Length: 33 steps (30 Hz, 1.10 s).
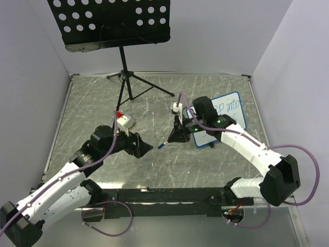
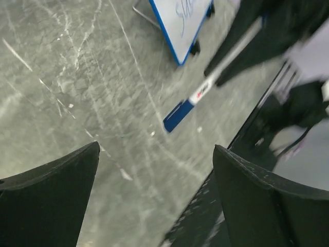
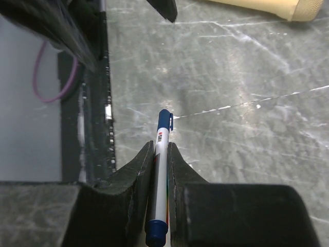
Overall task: Write a sentence on the whiteboard
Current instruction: Pass from the right arm to the left
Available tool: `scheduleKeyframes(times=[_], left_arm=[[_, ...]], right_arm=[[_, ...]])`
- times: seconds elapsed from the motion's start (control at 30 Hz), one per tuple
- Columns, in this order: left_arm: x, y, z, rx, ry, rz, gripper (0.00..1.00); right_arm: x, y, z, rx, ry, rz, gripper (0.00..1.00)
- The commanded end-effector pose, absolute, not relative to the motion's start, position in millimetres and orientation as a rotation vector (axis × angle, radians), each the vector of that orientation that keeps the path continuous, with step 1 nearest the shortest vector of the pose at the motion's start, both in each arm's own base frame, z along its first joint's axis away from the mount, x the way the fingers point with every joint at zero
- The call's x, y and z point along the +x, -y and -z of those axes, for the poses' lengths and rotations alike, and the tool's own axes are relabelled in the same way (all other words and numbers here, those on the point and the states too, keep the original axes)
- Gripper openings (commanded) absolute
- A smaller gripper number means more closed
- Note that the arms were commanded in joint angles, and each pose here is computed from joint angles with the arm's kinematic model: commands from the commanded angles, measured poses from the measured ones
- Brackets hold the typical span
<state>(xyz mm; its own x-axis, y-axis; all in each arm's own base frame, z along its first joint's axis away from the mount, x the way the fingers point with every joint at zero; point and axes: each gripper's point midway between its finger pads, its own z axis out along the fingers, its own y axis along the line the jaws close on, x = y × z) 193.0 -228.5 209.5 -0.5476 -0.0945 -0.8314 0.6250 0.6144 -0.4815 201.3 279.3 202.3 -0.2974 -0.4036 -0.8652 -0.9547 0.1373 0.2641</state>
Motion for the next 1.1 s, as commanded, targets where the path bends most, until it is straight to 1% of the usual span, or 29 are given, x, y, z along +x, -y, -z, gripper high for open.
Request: scheduleKeyframes(times=[0.0, 0.07, 0.13, 0.33, 0.5, 0.63, 0.7, 0.8, 0.83, 0.9, 0.93, 0.97, 1.03, 1.07], left_arm=[[181.5, 248.3, -220.7, 0.822, -1.711, 0.912, 0.94], [181.5, 254.8, -218.5, 0.863, -1.674, 0.867, 0.94], [174.8, 269.6, -217.8, 0.905, -1.638, 0.874, 0.93], [187.5, 288.6, -215.1, 0.888, -1.636, 0.755, 0.81], [194.8, 298.9, -207.0, 0.923, -1.662, 0.692, 0.66], [198.9, 307.2, -208.4, 0.951, -1.639, 0.669, 0.56], [198.8, 313.0, -209.6, 0.958, -1.626, 0.685, 0.54], [199.9, 319.3, -203.6, 0.978, -1.645, 0.686, 0.38], [199.7, 322.0, -205.1, 0.984, -1.643, 0.694, 0.27], [198.3, 325.4, -204.4, 0.990, -1.644, 0.705, 0.17], [197.2, 326.5, -205.0, 0.993, -1.644, 0.714, 0.07], [195.6, 327.9, -207.4, 0.993, -1.638, 0.727, 0.01], [193.7, 331.6, -217.3, 0.987, -1.602, 0.758, 0.01], [189.0, 334.9, -224.1, 0.962, -1.600, 0.813, 0.01]], right_arm=[[194.9, -279.6, -225.2, -1.251, -1.871, -1.255, 0.00], [197.4, -280.6, -227.1, -1.232, -1.898, -1.266, 0.00], [199.0, -280.8, -226.9, -1.200, -1.928, -1.285, 0.00], [201.1, -279.8, -226.3, -1.159, -1.966, -1.347, 0.00], [200.4, -280.9, -228.3, -1.148, -1.963, -1.374, 0.00], [200.2, -281.5, -227.8, -1.141, -1.967, -1.394, 0.00], [200.0, -281.7, -228.1, -1.135, -1.968, -1.409, 0.00], [199.4, -282.4, -228.5, -1.134, -1.969, -1.422, 0.00], [199.9, -282.4, -229.4, -1.131, -1.968, -1.424, 0.00], [200.0, -282.4, -227.9, -1.129, -1.973, -1.424, 0.00], [200.5, -281.9, -226.2, -1.122, -1.982, -1.423, 0.00], [200.7, -281.8, -225.6, -1.115, -1.990, -1.423, 0.00], [202.3, -282.2, -220.8, -1.102, -2.004, -1.427, 0.00], [201.8, -283.4, -218.5, -1.093, -2.017, -1.441, 0.00]])
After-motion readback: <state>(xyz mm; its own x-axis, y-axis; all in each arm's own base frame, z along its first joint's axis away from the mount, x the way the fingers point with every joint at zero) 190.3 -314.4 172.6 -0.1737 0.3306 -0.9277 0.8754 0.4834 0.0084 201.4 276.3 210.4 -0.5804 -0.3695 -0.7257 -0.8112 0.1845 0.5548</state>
